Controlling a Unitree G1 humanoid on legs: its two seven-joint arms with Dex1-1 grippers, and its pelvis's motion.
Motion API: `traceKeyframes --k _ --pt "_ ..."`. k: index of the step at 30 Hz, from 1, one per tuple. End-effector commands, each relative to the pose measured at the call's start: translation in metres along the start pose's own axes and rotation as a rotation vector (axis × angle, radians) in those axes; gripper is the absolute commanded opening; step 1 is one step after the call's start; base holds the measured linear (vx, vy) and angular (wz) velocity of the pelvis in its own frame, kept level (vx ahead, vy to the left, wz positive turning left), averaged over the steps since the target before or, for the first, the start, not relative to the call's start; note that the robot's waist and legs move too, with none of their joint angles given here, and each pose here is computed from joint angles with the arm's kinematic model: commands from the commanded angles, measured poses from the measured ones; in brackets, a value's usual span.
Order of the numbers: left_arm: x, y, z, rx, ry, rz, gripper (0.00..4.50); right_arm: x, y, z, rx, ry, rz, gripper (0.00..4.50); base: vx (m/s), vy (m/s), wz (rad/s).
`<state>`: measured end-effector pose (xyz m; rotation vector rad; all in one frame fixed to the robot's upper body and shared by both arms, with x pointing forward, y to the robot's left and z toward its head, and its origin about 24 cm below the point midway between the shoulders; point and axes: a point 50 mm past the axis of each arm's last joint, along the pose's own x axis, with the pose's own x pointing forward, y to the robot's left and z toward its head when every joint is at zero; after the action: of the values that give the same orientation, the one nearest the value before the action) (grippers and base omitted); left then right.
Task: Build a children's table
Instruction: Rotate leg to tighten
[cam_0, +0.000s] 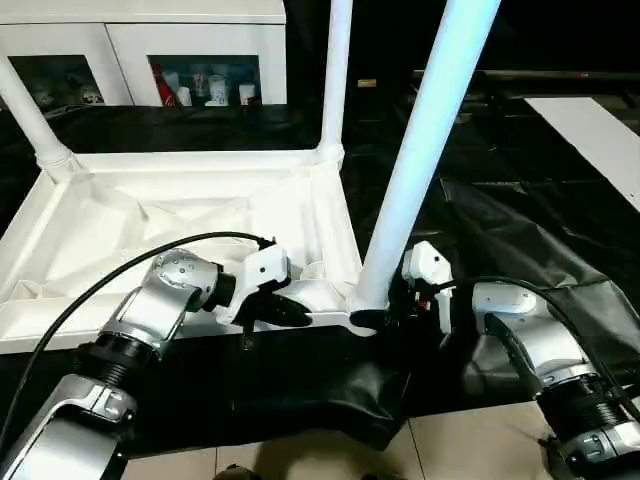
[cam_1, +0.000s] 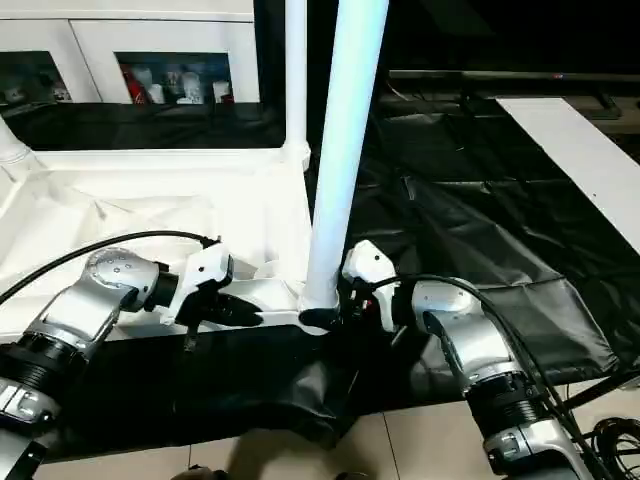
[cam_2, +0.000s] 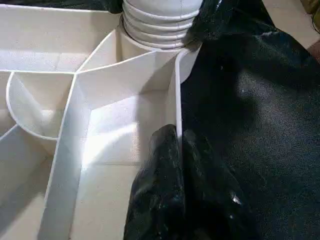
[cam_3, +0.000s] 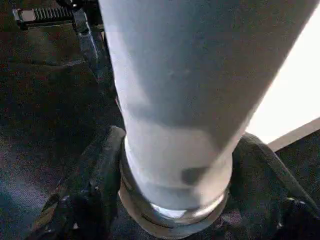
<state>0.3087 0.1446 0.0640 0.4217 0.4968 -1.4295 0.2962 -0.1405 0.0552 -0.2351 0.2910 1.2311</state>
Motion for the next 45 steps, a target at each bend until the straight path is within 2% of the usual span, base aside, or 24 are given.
traceKeyframes --k 1,4,7,9,10,13,14,16,17,22,26,28,29,33,34,35,37,39,41,45 --pt "0.008 -0.007 -0.001 -0.007 -0.017 -0.07 0.0 0.001 -0.001 0.001 0.006 -0.004 0.006 2.7 0.0 0.0 0.0" --pt "0.009 -0.007 -0.002 -0.015 -0.009 -0.057 0.0 0.002 -0.002 0.001 0.018 -0.013 -0.008 2.69 0.0 0.0 0.0" --pt "0.014 -0.001 -0.004 -0.04 0.021 0.017 0.0 0.006 -0.007 -0.002 0.073 -0.028 -0.095 2.69 0.0 0.0 0.0" --pt "0.022 0.006 -0.002 -0.076 0.009 0.095 0.0 0.012 -0.012 -0.007 0.138 -0.042 -0.232 2.69 0.0 0.0 0.0" --pt "0.031 0.011 0.002 -0.104 -0.001 0.162 0.0 0.02 -0.016 -0.011 0.237 -0.08 -0.373 2.69 0.0 0.0 0.0" --pt "0.035 0.014 0.004 -0.111 -0.004 0.19 0.0 0.024 -0.017 -0.012 0.282 -0.099 -0.42 2.69 0.0 0.0 0.0" --pt "0.046 0.018 0.01 -0.133 -0.008 0.24 0.0 0.034 -0.017 -0.011 0.329 -0.111 -0.509 2.68 0.0 0.0 0.0" --pt "0.05 0.02 0.012 -0.144 -0.008 0.268 0.0 0.039 -0.017 -0.011 0.348 -0.113 -0.547 2.68 0.0 0.0 0.0" --pt "0.06 0.022 0.018 -0.162 -0.007 0.307 0.0 0.048 -0.018 -0.011 0.377 -0.098 -0.638 2.68 0.0 0.0 0.0" --pt "0.082 0.029 0.03 -0.226 -0.009 0.459 0.0 0.071 -0.021 -0.005 0.397 -0.053 -0.825 2.68 0.0 0.0 0.0" --pt "0.087 0.028 0.029 -0.205 0.019 0.464 0.0 0.082 -0.017 -0.002 0.436 -0.051 -0.765 2.68 0.0 0.0 0.0" --pt "0.083 0.029 0.026 -0.196 0.034 0.455 0.0 0.08 -0.015 0.004 0.438 -0.128 -0.706 2.68 0.0 0.0 0.0" --pt "0.081 0.029 0.025 -0.195 0.038 0.453 0.0 0.079 -0.015 0.006 0.434 -0.146 -0.696 3.23 0.0 0.0 0.0" --pt "0.071 0.03 0.017 -0.199 0.059 0.43 0.0 0.064 -0.02 0.013 0.37 -0.203 -0.668 3.43 0.0 0.0 0.0" --pt "0.068 0.029 0.014 -0.2 0.069 0.415 0.0 0.058 -0.022 0.015 0.361 -0.216 -0.646 3.73 0.0 0.0 0.0" --pt "0.064 0.028 0.01 -0.206 0.082 0.398 0.0 0.052 -0.023 0.017 0.353 -0.227 -0.606 3.8 0.0 0.0 0.0" --pt "0.059 0.026 0.004 -0.196 0.105 0.366 0.0 0.043 -0.021 0.017 0.328 -0.214 -0.526 3.89 0.0 0.0 0.0" --pt "0.052 0.024 -0.001 -0.191 0.118 0.332 0.0 0.03 -0.018 0.015 0.263 -0.178 -0.422 4.03 0.0 0.0 0.0" --pt "0.043 0.016 -0.004 -0.137 0.103 0.214 0.0 0.009 -0.014 0.01 0.164 -0.117 -0.308 4.03 0.0 0.0 0.0" --pt "0.034 0.004 -0.004 -0.055 0.077 0.055 0.0 -0.009 -0.012 0.006 0.112 -0.066 -0.224 4.03 0.0 0.0 0.0"
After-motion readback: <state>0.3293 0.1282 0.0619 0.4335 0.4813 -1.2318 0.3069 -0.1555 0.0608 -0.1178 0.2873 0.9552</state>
